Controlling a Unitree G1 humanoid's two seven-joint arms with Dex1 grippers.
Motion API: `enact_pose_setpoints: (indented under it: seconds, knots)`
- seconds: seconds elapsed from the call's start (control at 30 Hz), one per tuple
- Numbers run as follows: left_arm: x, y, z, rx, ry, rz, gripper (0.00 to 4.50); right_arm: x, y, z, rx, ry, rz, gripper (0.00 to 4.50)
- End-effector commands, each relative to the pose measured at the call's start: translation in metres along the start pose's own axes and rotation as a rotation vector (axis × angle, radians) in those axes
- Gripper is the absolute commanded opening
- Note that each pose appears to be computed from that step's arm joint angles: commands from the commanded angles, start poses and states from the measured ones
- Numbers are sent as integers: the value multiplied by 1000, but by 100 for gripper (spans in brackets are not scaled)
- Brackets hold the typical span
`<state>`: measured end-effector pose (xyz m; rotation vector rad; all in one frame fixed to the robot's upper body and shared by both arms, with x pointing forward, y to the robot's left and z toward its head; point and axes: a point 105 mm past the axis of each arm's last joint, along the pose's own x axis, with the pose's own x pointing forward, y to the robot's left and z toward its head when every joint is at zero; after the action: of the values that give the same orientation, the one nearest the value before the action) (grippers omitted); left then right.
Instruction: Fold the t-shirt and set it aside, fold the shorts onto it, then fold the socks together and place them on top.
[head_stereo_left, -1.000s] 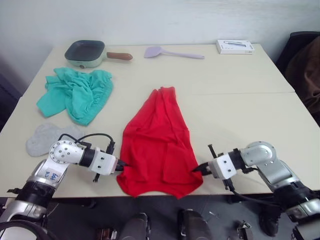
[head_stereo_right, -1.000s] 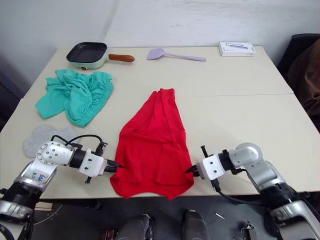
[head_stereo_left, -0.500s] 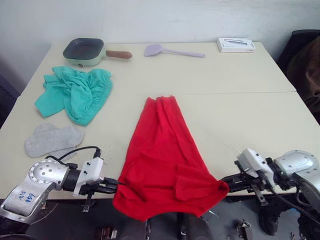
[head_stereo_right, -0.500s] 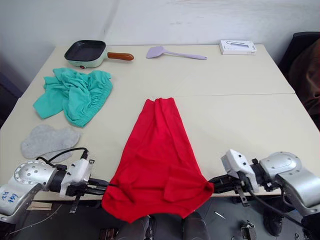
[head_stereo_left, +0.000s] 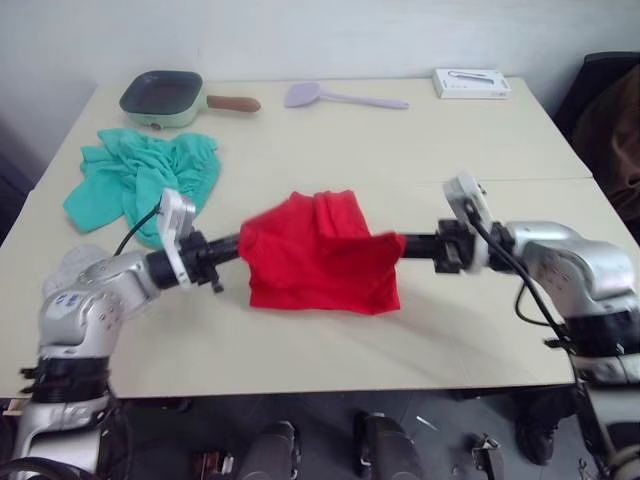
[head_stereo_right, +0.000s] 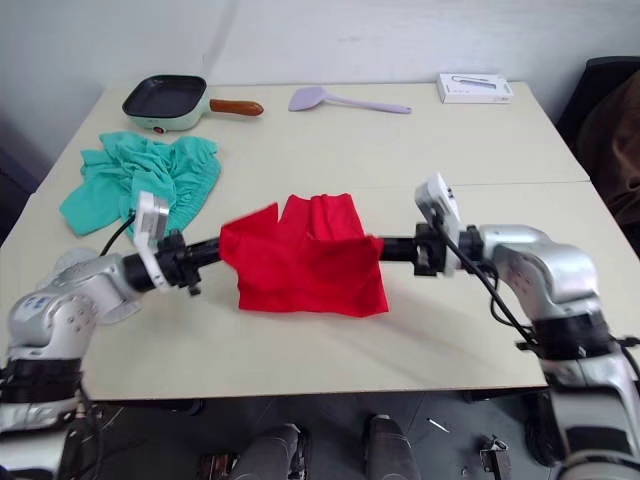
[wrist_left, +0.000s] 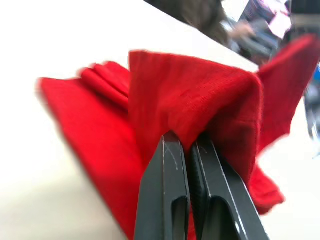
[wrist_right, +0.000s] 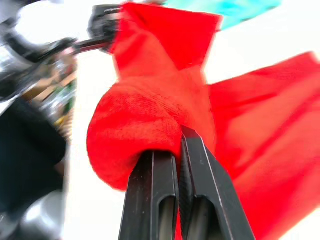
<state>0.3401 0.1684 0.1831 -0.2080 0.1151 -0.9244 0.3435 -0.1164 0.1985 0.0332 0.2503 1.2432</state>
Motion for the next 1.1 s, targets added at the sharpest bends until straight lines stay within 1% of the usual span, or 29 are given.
enact_pose_setpoints:
  seconds: [0.03, 0.13, 0.2, 0.3, 0.37, 0.57, 0.77, 0.87, 0.93, 1.03, 1.1]
  knots:
    - [5, 24, 16, 4, -58, 112, 3, 5, -30, 5, -16, 1, -117, 0]
    - [20, 38, 16, -6, -65, 148, 3, 17, -53, 11, 21, -28, -185, 0]
    - [32, 43, 15, 1, -57, 146, 3, 24, -63, 14, 12, -33, -215, 0]
    - [42, 48, 18, 12, -64, 144, 3, 29, -68, 19, -4, -32, -210, 0]
    - [46, 47, 23, 13, -77, 122, 3, 29, -70, 26, 0, -55, -207, 0]
    - [46, 40, 38, 22, -112, 47, 3, 24, -74, 45, 53, -143, -205, 0]
    - [51, 34, 40, -7, -127, -34, 3, 31, -74, 34, 56, -121, -196, 0]
    - [56, 33, 32, -49, -93, -78, 3, 37, -75, 28, 66, -116, -201, 0]
    - [60, 40, 22, -44, -54, -46, 3, 40, -77, 23, 73, -105, -225, 0]
    - [63, 62, 2, -71, 28, 83, 3, 44, -87, 13, 63, -68, -311, 0]
    - [62, 74, -2, -81, 34, 152, 3, 44, -93, 7, 68, -37, -364, 0]
